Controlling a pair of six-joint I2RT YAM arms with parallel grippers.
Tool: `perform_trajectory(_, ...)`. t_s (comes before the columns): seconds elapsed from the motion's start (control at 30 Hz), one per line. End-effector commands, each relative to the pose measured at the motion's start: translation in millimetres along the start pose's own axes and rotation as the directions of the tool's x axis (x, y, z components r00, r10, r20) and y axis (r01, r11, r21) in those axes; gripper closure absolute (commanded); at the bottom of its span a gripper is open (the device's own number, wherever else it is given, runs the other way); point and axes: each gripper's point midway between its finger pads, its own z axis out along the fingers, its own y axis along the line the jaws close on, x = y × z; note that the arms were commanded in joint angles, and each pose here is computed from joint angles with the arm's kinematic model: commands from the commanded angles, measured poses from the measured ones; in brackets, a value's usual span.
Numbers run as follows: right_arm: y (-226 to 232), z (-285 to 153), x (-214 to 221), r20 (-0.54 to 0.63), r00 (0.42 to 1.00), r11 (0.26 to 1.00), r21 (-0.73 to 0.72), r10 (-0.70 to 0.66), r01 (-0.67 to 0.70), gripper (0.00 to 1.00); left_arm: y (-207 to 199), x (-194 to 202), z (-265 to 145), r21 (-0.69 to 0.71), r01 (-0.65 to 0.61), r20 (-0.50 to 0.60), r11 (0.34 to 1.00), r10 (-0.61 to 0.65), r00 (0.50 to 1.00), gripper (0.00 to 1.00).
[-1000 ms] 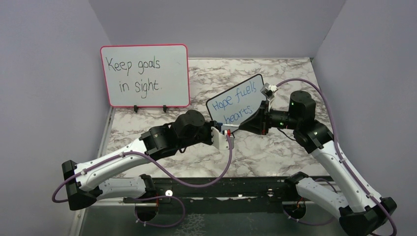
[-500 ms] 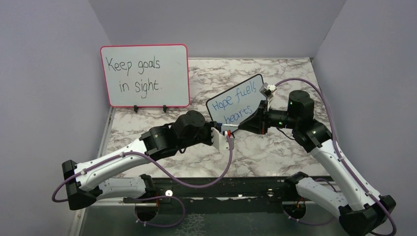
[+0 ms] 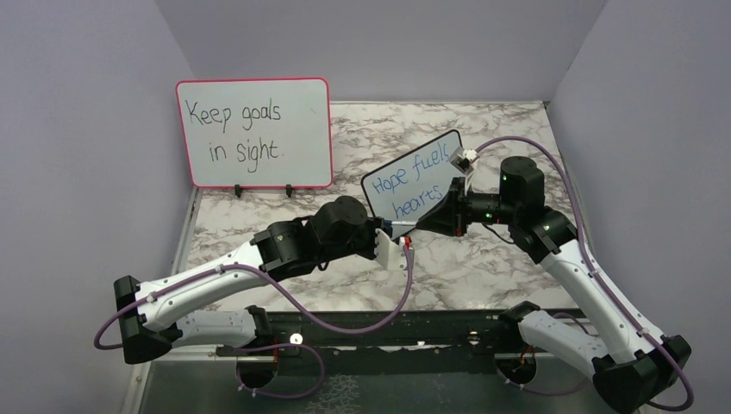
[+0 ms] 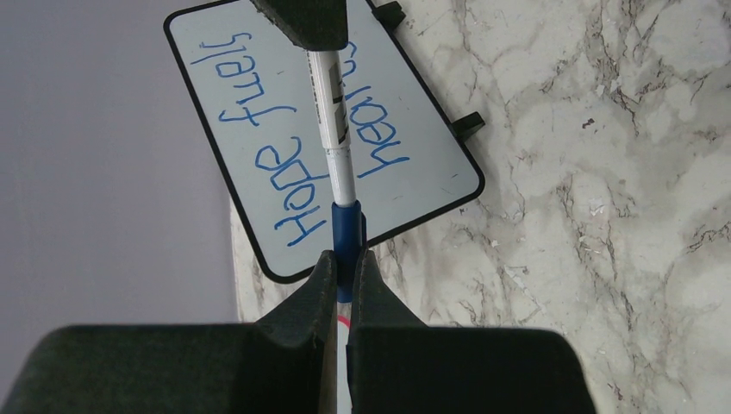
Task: Write a sentence on the whiteboard
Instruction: Close the whiteboard marker at the center of the board.
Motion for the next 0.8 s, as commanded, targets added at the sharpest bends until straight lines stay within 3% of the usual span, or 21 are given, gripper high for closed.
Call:
perform_trajectory(0.0,-1,2,-7,0.007,1.0,1.0,-0.006,-0.004,0.004,0.99,11,-32,-8,-0.005,0.0,0.093,1.0,0.001,0.996,1.0)
perform_trajectory(0.77,-5,18,0,0.049,0.992,0.991,-0.076,0.114,-0.11,0.99,25,-99,8,-0.051,0.071,0.294,0.996,-0.053,0.954,1.0)
